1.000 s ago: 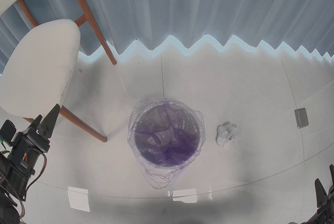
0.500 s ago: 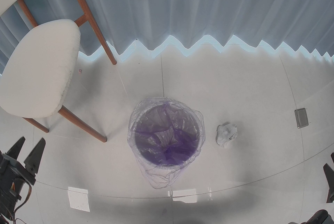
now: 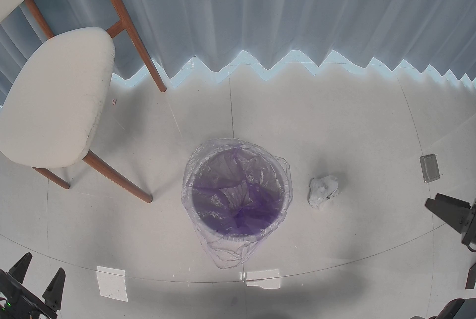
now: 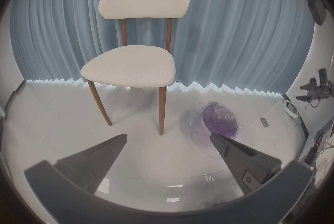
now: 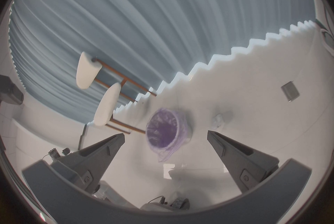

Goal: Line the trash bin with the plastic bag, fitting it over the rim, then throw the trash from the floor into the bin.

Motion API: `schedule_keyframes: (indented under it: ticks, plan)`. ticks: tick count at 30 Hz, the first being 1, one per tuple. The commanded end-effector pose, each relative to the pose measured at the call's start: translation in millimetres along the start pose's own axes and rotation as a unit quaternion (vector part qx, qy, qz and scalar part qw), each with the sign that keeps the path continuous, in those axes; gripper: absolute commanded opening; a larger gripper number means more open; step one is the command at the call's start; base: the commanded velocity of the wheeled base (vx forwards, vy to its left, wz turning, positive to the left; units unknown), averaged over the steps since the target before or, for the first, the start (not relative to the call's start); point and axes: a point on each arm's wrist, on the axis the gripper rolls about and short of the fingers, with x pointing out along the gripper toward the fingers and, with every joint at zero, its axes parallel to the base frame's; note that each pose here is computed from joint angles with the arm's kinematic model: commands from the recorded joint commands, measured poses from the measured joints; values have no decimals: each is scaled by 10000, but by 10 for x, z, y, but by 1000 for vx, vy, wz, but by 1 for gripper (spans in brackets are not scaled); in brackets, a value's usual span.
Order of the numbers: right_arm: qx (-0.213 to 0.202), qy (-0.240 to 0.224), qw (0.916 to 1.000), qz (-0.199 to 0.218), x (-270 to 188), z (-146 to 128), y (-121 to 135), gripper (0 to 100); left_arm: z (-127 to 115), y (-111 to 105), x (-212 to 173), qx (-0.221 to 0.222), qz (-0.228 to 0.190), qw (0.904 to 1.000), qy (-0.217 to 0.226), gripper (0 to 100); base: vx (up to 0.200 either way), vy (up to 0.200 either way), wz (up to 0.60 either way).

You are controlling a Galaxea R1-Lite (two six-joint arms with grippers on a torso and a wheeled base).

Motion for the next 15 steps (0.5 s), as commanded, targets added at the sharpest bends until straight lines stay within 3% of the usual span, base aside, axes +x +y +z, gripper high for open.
schedule_keyframes:
  ticks: [1,5,6,11,15]
  plan:
    - [-152,1117,9925,478,720,67,148,100,-204,36,-92,184,34,9997,-186,100,0,0,0]
    - [-371,1164,9912,515,1011,81,159,100,-205,36,-91,170,36,9997,-171,100,0,0,0]
    - [-435,1184,9905,551,1080,72,167,0,-205,36,-91,171,28,9997,-171,100,0,0,0]
    - [-575,1241,9874,799,1376,26,270,0,-210,36,-91,192,99,9996,-154,100,0,0,0]
    - [-632,1320,9855,853,1576,-5,349,0,-214,10,-96,123,775,9967,-202,100,0,0,0]
